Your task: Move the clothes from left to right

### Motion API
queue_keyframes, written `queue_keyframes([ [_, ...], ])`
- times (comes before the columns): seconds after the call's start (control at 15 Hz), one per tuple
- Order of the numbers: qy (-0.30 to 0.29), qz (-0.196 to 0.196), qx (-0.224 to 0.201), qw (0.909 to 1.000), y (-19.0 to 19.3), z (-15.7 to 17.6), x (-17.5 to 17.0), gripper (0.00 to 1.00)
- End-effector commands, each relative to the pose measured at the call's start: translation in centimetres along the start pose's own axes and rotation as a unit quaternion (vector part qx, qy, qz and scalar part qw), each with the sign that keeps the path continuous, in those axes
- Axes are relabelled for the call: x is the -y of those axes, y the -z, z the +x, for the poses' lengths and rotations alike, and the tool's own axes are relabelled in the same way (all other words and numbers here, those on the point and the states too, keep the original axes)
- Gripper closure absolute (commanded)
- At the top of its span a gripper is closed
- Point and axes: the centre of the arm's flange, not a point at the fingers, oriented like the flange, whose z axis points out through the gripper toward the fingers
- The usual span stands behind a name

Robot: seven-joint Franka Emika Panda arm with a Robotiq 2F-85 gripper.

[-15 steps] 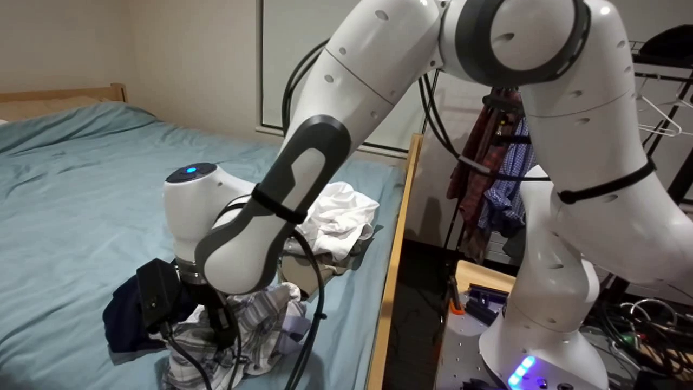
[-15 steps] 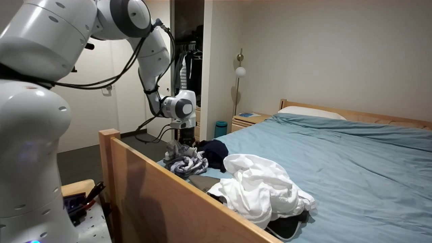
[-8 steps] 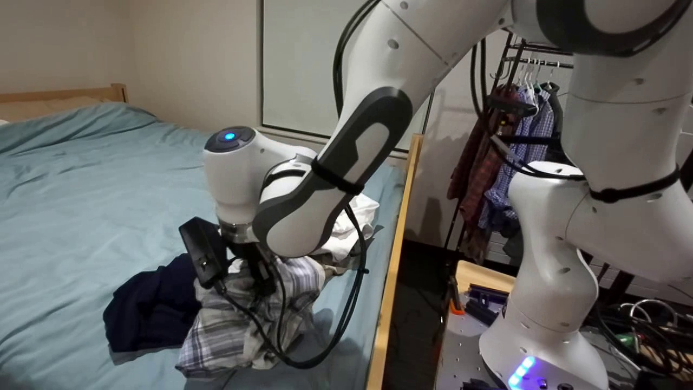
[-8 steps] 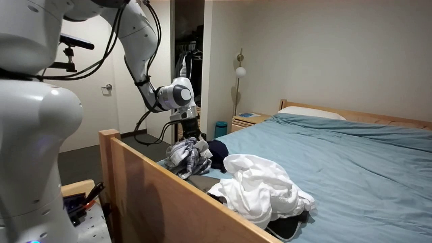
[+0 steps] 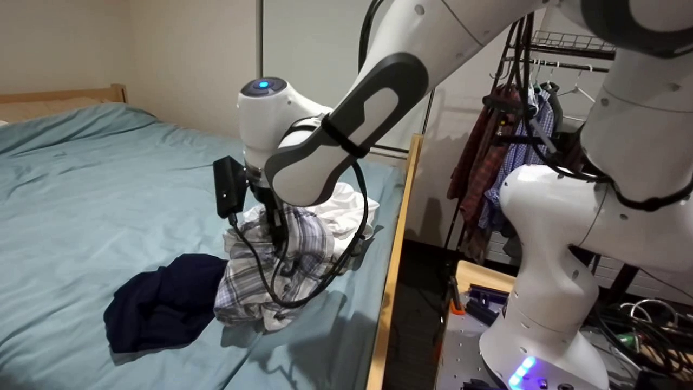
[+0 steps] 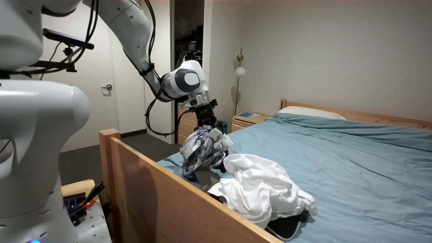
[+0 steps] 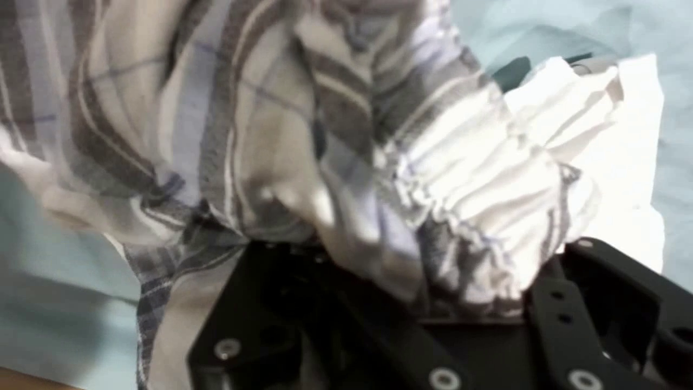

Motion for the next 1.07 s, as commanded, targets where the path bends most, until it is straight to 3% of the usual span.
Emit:
queue_keyframes([
  [0.0, -0.091, 0.03, 0.007, 0.9954, 6.5, 4.8, -1.1, 0.96],
  [0.07, -0.104, 0.031, 0.016, 0.994, 7.4, 5.2, -0.7, 0.96],
  [0.2, -0.058, 0.057, 0.027, 0.9964, 9.3, 5.6, -1.0, 0.96],
  [0.27, -0.073, 0.033, 0.028, 0.9964, 4.9, 1.9, 2.1, 0.96],
  [0.73, -0.061, 0.04, 0.032, 0.9968, 6.0, 2.2, 1.0, 0.96],
  [1.0, -0.036, -0.01, 0.073, 0.9966, 12.9, 7.0, 2.9, 0.96],
])
